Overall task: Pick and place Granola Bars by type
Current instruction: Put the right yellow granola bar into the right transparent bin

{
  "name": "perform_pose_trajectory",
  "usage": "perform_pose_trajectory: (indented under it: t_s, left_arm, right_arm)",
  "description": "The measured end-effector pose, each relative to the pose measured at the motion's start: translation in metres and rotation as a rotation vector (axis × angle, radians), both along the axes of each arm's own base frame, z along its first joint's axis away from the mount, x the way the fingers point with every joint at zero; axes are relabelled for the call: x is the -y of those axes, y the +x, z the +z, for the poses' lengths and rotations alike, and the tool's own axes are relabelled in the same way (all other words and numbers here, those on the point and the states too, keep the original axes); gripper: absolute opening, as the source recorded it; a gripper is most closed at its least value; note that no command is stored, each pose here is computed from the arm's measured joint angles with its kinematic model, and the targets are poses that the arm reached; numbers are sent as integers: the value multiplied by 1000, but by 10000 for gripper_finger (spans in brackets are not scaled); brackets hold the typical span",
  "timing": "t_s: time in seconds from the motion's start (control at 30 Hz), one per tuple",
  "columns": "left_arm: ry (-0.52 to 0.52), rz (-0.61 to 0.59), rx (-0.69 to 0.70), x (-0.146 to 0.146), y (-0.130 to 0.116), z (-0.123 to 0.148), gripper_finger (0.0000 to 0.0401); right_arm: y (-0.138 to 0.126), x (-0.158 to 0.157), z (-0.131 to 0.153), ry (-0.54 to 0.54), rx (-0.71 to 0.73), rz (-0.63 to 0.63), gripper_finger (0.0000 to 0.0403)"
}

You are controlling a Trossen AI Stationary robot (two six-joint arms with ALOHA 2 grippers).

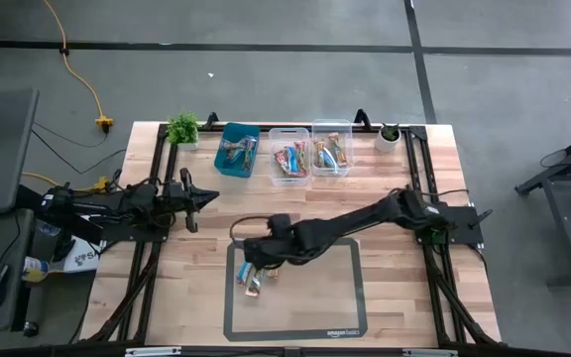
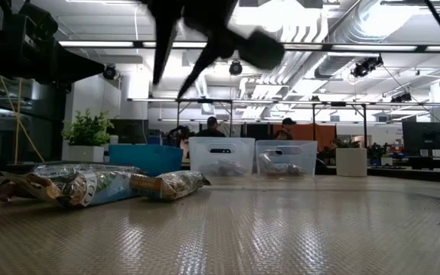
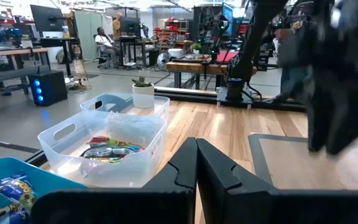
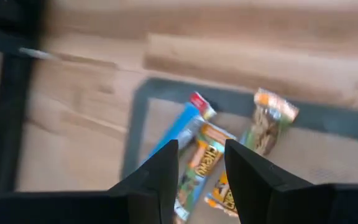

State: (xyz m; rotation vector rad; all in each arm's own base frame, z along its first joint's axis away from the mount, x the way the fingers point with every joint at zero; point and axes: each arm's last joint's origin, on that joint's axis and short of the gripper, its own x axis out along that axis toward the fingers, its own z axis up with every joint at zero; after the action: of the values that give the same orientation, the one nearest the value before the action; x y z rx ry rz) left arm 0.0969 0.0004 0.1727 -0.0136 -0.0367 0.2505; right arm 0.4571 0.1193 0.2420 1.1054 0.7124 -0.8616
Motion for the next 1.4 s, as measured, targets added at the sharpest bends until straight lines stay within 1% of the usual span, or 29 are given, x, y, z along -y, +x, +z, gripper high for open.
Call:
perform_pose_trajectory:
  t_s: [0.07,0.17,0.27,0.37,0.43,0.6,0.7,0.8,0.93,1.03,1.13,1.23,1.4]
  left_arm:
    - [0,0,0,0,0,0,0]
    - [0,0,0,0,0,0,0]
    - [0,0,0,0,0,0,0]
    - [0,0,-1,0,0,0,0]
    - [0,0,0,0,0,0,0]
    - [0,0,0,0,0,0,0]
    - [0,0,0,0,0,0,0]
    - [0,0,-1,0,0,0,0]
    - [0,0,0,0,0,0,0]
    - [0,0,0,0,0,0,0]
    - [0,0,0,0,0,0,0]
    - [0,0,0,0,0,0,0]
    - [0,0,0,0,0,0,0]
  right_arm:
    - [6,-2,-19,42,-36,-24,114]
    - [10,-5,-41,149,-96,-76,115]
    - [7,-5,-52,164,-158,-119,115]
    - [3,0,-55,202,-226,-156,115]
    - [3,7,-55,215,-243,-169,115]
    - [8,15,-54,213,-212,-164,121]
    - [8,16,-54,197,-207,-166,141]
    - [9,19,-54,196,-210,-174,170]
    - [10,26,-54,206,-211,-176,209]
    - [13,28,-58,224,-214,-184,231]
    - [15,28,-66,232,-226,-192,241]
    - [17,29,-71,257,-231,-199,243]
    - [18,28,-76,266,-225,-220,243]
